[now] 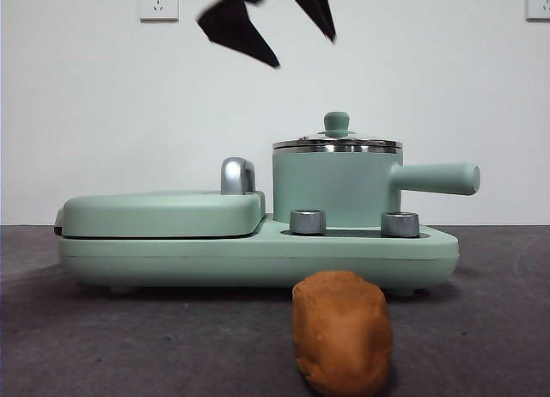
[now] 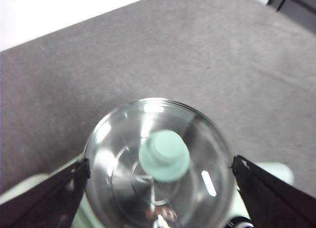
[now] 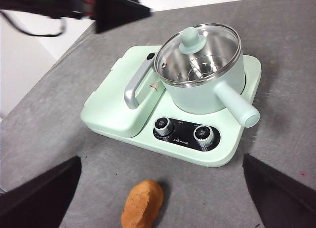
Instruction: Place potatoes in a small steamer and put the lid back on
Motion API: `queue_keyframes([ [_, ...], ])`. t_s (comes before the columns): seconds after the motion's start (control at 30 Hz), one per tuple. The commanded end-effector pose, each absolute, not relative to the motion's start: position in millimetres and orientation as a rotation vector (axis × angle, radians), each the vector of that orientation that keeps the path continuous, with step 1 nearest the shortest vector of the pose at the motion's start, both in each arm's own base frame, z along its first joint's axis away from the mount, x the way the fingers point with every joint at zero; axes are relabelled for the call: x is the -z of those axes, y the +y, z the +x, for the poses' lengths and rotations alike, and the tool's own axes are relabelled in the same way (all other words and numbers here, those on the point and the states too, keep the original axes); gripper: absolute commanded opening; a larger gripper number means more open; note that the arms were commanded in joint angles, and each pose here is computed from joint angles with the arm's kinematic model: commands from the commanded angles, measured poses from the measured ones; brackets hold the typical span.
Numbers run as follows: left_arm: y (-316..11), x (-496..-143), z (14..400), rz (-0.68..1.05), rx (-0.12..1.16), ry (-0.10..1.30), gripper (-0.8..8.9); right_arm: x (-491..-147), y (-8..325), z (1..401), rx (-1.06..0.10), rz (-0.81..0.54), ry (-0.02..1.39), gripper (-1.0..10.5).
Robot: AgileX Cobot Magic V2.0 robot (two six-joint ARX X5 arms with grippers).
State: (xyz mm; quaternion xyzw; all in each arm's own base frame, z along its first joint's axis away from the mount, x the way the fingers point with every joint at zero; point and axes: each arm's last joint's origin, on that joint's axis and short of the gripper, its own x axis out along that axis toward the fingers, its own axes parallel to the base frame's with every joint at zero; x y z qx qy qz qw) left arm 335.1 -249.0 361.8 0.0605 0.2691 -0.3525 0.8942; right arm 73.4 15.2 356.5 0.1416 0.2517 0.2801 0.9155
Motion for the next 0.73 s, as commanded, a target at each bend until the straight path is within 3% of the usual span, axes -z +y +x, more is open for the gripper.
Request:
queue_keyframes([
  [0.03, -268, -357, 348, 0.173, 0.756, 0.524, 4.69, -362, 15, 72, -0.582, 0.278, 0.498, 5.2],
  [0.4, -292, -320, 369, 0.188, 0.767, 0.569, 4.68, -362, 15, 72, -0.582, 0.278, 0.497, 5.2],
  [0.73, -298, -312, 370, 0.257, 0.798, 0.553, 4.63, -362, 15, 72, -0.582, 0.277, 0.497, 5.2],
])
